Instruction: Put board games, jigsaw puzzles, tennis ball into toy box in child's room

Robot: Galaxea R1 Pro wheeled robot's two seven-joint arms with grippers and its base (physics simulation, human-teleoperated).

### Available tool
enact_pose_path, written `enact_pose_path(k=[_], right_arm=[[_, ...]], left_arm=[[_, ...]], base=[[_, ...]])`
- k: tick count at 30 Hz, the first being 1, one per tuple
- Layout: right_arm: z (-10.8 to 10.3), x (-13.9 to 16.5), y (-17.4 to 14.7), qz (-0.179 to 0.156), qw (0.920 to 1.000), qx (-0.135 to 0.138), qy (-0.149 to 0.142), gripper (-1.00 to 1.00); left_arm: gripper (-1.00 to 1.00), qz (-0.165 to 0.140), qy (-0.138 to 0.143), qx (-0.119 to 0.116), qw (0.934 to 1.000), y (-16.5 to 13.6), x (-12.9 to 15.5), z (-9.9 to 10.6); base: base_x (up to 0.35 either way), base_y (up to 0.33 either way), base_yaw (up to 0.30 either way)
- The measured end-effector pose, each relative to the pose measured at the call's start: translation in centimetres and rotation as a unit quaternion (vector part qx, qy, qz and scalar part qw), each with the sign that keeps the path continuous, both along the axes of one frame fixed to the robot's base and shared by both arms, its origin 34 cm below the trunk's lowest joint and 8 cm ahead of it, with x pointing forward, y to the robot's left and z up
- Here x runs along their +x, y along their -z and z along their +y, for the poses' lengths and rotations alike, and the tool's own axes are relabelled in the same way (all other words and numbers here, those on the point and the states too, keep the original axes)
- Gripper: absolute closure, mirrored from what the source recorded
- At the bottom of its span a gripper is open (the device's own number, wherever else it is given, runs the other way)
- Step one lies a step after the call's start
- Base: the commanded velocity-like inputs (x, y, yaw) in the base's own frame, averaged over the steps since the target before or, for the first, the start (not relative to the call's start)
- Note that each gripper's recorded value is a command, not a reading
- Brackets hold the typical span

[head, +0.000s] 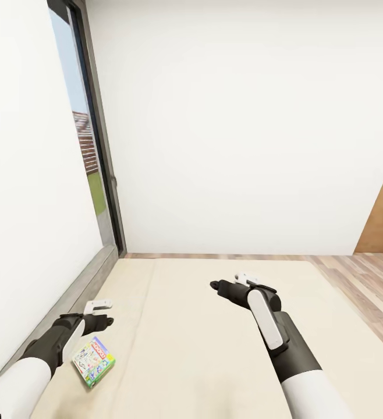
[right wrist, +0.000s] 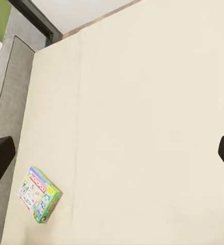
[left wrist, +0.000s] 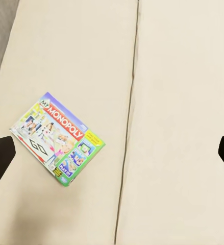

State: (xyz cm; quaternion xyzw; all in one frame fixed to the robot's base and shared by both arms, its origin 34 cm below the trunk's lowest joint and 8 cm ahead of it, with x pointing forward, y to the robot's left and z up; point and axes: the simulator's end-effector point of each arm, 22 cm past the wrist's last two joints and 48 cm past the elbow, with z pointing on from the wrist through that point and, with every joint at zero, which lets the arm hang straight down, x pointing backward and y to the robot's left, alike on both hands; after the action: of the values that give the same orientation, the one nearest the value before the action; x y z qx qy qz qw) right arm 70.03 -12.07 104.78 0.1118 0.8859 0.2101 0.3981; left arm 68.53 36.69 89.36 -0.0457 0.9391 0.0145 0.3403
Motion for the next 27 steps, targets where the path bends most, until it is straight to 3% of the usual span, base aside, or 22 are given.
enact_pose_path(k=[27], right_arm=[[-0.29, -0.11, 0.96, 0.001, 0.9999, 0.007, 0.013, -1.00]], left_arm=[[-1.00, -0.002, 0.005, 0.000, 1.0000, -0.01, 0.16, -0.64]], base=[[0.000, 0.000, 0.000]])
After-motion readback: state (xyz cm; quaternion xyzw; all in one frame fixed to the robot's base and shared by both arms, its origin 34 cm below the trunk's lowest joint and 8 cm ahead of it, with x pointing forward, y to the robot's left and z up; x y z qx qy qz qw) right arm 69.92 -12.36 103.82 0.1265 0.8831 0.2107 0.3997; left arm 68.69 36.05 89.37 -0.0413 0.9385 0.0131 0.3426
